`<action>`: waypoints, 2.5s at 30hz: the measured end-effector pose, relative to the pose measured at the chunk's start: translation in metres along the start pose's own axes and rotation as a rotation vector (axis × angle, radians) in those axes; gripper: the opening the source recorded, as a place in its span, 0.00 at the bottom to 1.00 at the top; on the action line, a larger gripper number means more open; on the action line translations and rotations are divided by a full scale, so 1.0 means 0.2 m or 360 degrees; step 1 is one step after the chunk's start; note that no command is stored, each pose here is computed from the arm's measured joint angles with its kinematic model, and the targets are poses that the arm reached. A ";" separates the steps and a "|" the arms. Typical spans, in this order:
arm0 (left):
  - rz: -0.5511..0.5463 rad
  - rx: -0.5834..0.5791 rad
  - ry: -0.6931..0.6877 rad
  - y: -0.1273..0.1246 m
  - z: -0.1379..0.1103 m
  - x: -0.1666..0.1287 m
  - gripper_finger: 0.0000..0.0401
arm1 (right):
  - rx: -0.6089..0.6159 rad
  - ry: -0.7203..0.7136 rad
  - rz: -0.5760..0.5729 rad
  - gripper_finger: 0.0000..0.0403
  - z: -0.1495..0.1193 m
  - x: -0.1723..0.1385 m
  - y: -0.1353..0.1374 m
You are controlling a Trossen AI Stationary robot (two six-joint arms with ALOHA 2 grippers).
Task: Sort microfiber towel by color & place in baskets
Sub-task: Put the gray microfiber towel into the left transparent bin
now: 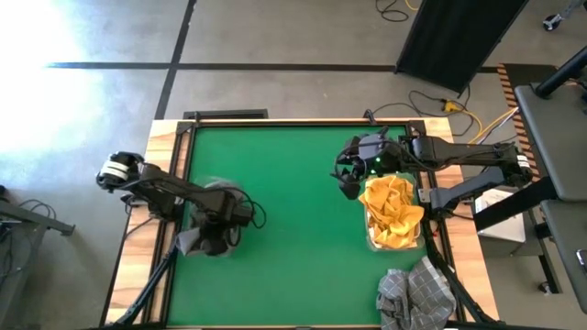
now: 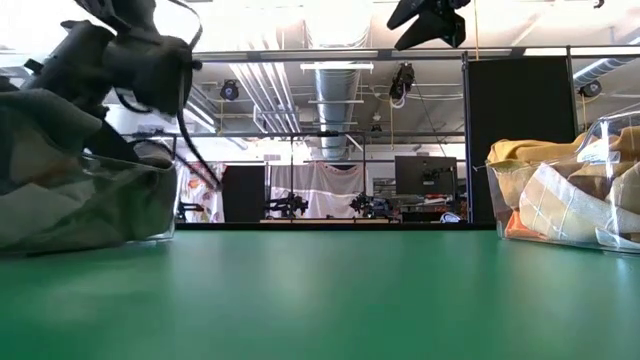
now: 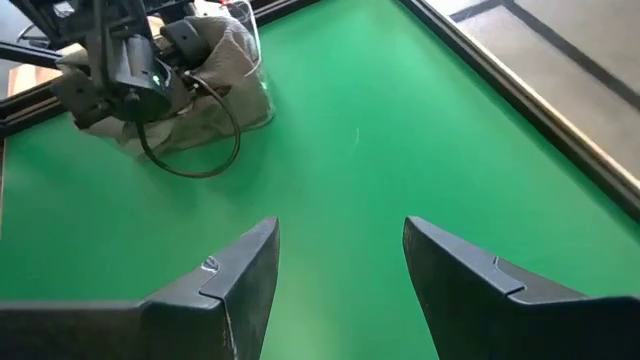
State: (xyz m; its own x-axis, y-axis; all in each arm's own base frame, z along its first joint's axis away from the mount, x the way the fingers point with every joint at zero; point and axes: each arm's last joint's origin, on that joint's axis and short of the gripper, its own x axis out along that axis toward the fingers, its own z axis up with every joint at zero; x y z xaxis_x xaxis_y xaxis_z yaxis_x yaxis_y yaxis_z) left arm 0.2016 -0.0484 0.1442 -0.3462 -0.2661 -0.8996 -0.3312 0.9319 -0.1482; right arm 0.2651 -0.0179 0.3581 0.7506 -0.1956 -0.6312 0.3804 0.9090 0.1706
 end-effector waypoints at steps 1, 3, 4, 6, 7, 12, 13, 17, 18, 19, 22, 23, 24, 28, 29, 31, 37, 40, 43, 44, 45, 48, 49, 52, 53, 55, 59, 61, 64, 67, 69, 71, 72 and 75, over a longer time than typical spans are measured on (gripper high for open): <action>-0.0006 -0.0020 0.0025 0.00 0.00 0.01 0.04 | 0.0017 0.0005 -0.0001 0.51 0.00 0.00 0.00; -0.0005 -0.0044 0.0030 0.00 0.00 0.01 0.06 | 0.0043 0.0022 -0.0008 0.51 -0.01 0.00 0.00; -0.0006 -0.0065 0.0025 0.00 0.00 0.01 0.08 | 0.0048 0.0034 -0.0012 0.51 -0.01 0.00 0.00; -0.0007 -0.0121 0.0000 0.00 -0.01 0.00 0.11 | 0.0043 0.0061 -0.0021 0.51 -0.02 0.00 -0.01; -0.0009 -0.0149 -0.0021 0.01 -0.02 -0.01 0.14 | 0.0035 0.0070 -0.0020 0.51 -0.02 0.00 0.00; -0.0030 -0.0261 -0.0131 0.02 -0.08 -0.07 0.24 | -0.0085 0.0070 0.0012 0.51 -0.03 -0.01 0.03; -0.0046 -0.0277 -0.0150 0.02 -0.10 -0.09 0.27 | -0.0096 0.0071 0.0015 0.51 -0.03 -0.01 0.03; -0.0161 -0.0264 -0.0219 0.02 -0.18 -0.17 0.35 | -0.0104 0.0072 0.0020 0.51 -0.03 -0.01 0.03; -0.0202 -0.0230 -0.0259 0.01 -0.19 -0.20 0.36 | -0.0104 0.0072 0.0020 0.51 -0.03 -0.01 0.03; -0.0236 -0.0188 -0.0305 0.01 -0.21 -0.24 0.38 | -0.0104 0.0072 0.0019 0.51 -0.03 -0.01 0.03; -0.0319 -0.0070 -0.0449 -0.01 -0.26 -0.35 0.40 | -0.0104 0.0072 0.0019 0.51 -0.03 -0.01 0.03; -0.0338 -0.0050 -0.0488 -0.02 -0.28 -0.38 0.40 | -0.0104 0.0071 0.0020 0.51 -0.03 -0.01 0.03; -0.0349 -0.0038 -0.0521 -0.02 -0.29 -0.41 0.40 | -0.0104 0.0071 0.0020 0.51 -0.03 -0.01 0.03; -0.0343 -0.0021 -0.0625 -0.03 -0.36 -0.54 0.41 | -0.0108 0.0079 0.0017 0.51 -0.04 -0.01 0.03; -0.0337 -0.0017 -0.0653 -0.04 -0.37 -0.57 0.41 | -0.0108 0.0084 0.0015 0.51 -0.04 -0.01 0.03; -0.0335 -0.0004 -0.0717 -0.04 -0.41 -0.64 0.40 | -0.0108 0.0091 0.0013 0.51 -0.04 -0.01 0.03; -0.0390 0.0035 -0.0766 -0.06 -0.53 -0.78 0.34 | -0.0075 0.0155 -0.0011 0.51 -0.06 -0.01 0.02; -0.0398 0.0016 -0.0776 -0.06 -0.54 -0.79 0.19 | -0.0060 0.0191 -0.0025 0.51 -0.07 -0.01 0.02; -0.0288 -0.0028 -0.0768 -0.06 -0.50 -0.74 0.03 | -0.0034 0.0209 -0.0030 0.51 -0.07 -0.01 0.02; -0.0265 -0.0036 -0.0751 -0.06 -0.48 -0.71 0.03 | -0.0027 0.0214 -0.0024 0.51 -0.08 -0.01 0.02; -0.0258 -0.0030 -0.0731 -0.05 -0.46 -0.68 0.03 | -0.0024 0.0214 -0.0020 0.51 -0.08 -0.01 0.02; -0.0245 -0.0026 -0.0685 -0.05 -0.39 -0.55 0.01 | -0.0050 0.0224 0.0010 0.51 -0.09 -0.02 0.05; -0.0235 -0.0034 -0.0668 -0.04 -0.36 -0.50 0.00 | -0.0066 0.0228 0.0027 0.51 -0.10 -0.02 0.07; -0.0210 -0.0083 -0.0637 -0.01 -0.29 -0.35 0.00 | -0.0125 0.0271 0.0114 0.51 -0.13 -0.02 0.14; -0.0207 -0.0111 -0.0626 0.01 -0.28 -0.29 0.00 | -0.0144 0.0287 0.0134 0.51 -0.14 -0.02 0.16; -0.0235 -0.0146 -0.0593 0.03 -0.25 -0.20 0.00 | -0.0145 0.0343 0.0175 0.51 -0.18 0.00 0.23; -0.0249 -0.0205 -0.0521 0.07 -0.25 -0.07 0.00 | 0.0069 0.0589 0.0247 0.51 -0.29 0.03 0.36; -0.0239 -0.0211 -0.0493 0.08 -0.26 -0.05 0.00 | 0.0230 0.0748 0.0194 0.51 -0.36 0.03 0.41; -0.0230 -0.0176 -0.0489 0.08 -0.26 -0.04 0.00 | 0.0466 0.0917 0.0045 0.51 -0.44 -0.01 0.47; -0.0228 -0.0120 -0.0477 0.09 -0.27 -0.04 0.01 | 0.0738 0.0986 -0.0039 0.51 -0.49 -0.06 0.54; -0.0243 -0.0105 -0.0439 0.09 -0.28 -0.03 0.03 | 0.0946 0.1043 -0.0089 0.51 -0.53 -0.10 0.60; -0.0247 -0.0106 -0.0391 0.10 -0.30 -0.03 0.07 | 0.1132 0.1168 -0.0146 0.51 -0.59 -0.14 0.64; -0.0239 -0.0110 -0.0373 0.10 -0.31 -0.03 0.10 | 0.1180 0.1247 -0.0157 0.51 -0.62 -0.16 0.67; -0.0210 -0.0124 -0.0396 0.10 -0.34 -0.03 0.20 | 0.1198 0.1505 -0.0203 0.51 -0.74 -0.24 0.76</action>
State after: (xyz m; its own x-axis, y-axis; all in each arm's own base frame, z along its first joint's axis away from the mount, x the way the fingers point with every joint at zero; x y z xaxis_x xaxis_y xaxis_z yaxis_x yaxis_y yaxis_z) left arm 0.1381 -0.0435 0.1749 -0.0728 -0.3064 -0.9491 -0.4287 0.8689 -0.2476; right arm 0.2078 0.1838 0.3022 0.1137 0.3633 -0.9247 0.8772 0.4003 0.2651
